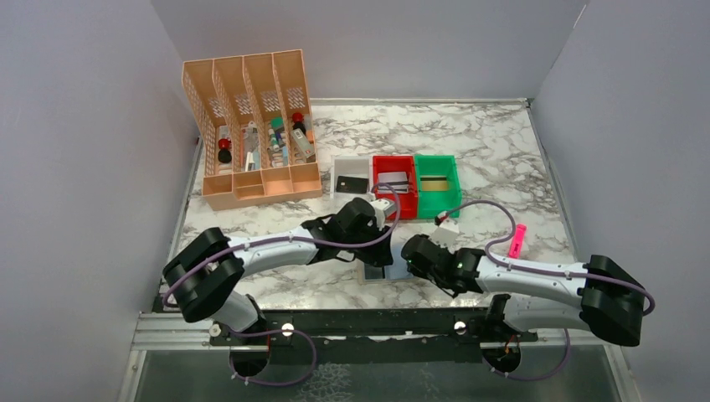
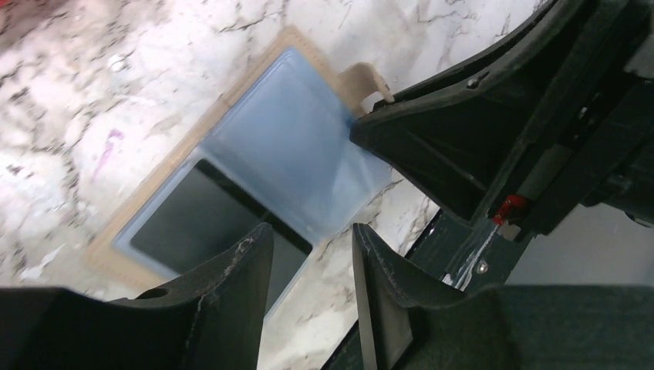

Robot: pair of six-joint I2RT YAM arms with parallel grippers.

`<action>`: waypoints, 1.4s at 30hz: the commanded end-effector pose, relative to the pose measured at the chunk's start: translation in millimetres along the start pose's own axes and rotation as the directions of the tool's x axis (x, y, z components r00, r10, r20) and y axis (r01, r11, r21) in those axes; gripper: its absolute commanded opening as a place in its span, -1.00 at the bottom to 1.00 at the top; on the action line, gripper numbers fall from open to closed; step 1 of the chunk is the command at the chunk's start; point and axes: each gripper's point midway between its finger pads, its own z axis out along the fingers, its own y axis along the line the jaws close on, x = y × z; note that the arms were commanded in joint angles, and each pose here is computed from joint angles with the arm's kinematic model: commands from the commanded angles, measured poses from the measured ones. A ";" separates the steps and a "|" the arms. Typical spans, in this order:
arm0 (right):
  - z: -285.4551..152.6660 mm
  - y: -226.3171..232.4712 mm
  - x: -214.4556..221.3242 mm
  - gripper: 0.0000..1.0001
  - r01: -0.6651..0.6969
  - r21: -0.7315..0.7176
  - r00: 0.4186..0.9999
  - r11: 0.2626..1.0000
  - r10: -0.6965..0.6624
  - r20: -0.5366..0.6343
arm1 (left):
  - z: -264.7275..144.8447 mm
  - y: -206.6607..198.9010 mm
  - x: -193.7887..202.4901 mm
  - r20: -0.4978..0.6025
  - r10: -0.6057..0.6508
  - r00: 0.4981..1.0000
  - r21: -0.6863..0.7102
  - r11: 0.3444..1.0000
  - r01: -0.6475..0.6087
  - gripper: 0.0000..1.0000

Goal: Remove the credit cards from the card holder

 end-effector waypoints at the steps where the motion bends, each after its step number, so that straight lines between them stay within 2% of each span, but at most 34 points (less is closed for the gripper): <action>1: -7.7 -13.0 -20.9 -0.43 -0.051 0.047 0.995 0.998 0.047 0.090 | 17.0 -23.2 -12.2 0.018 0.019 1.000 0.076 0.997 -0.020 -0.11; 6: -24.1 -17.6 -39.8 -0.42 -0.099 0.024 0.984 0.995 0.094 0.150 | 40.3 -22.0 -2.9 -0.028 -0.041 0.999 0.083 0.996 0.044 -0.24; 8: -32.6 -14.6 -48.5 -0.39 -0.125 -0.019 0.977 0.992 0.126 0.173 | 50.9 -20.6 1.8 -0.047 -0.068 0.997 0.084 0.994 0.072 -0.35; 11: -43.7 -10.0 -58.9 -0.32 -0.145 -0.079 0.968 0.986 0.158 0.196 | 65.2 -15.0 9.0 -0.075 -0.098 0.992 0.066 0.992 0.103 -0.38; 15: -53.8 1.0 -67.1 -0.24 -0.102 -0.167 0.967 0.981 0.137 0.213 | 68.1 -22.5 2.5 -0.053 -0.091 0.994 0.094 0.991 0.096 -0.36; 19: -59.9 18.7 -68.9 -0.22 -0.033 -0.256 0.972 0.966 0.090 0.216 | 51.5 -23.3 -17.4 0.023 -0.076 0.997 0.055 0.996 0.074 -0.30; 23: -59.2 29.4 -64.0 -0.25 -0.013 -0.282 0.980 0.959 0.069 0.189 | 25.9 -6.0 -28.9 0.099 -0.077 0.992 -0.079 0.993 0.085 -0.23; 30: -53.1 69.7 -41.2 -0.31 0.131 -0.382 0.989 0.915 -0.094 0.113 | -20.7 42.2 -25.2 0.216 -0.100 0.971 -0.309 0.937 0.166 -0.20; 35: -35.6 88.1 -9.8 -0.32 0.174 -0.402 0.982 0.899 -0.191 -0.003 | -34.5 51.1 -11.7 0.238 -0.150 0.960 -0.323 0.920 0.224 -0.20; 42: -12.5 89.6 10.6 -0.35 0.154 -0.411 0.961 0.898 -0.233 -0.148 | -39.6 45.6 -9.7 0.287 -0.187 0.939 -0.255 0.930 0.263 -0.14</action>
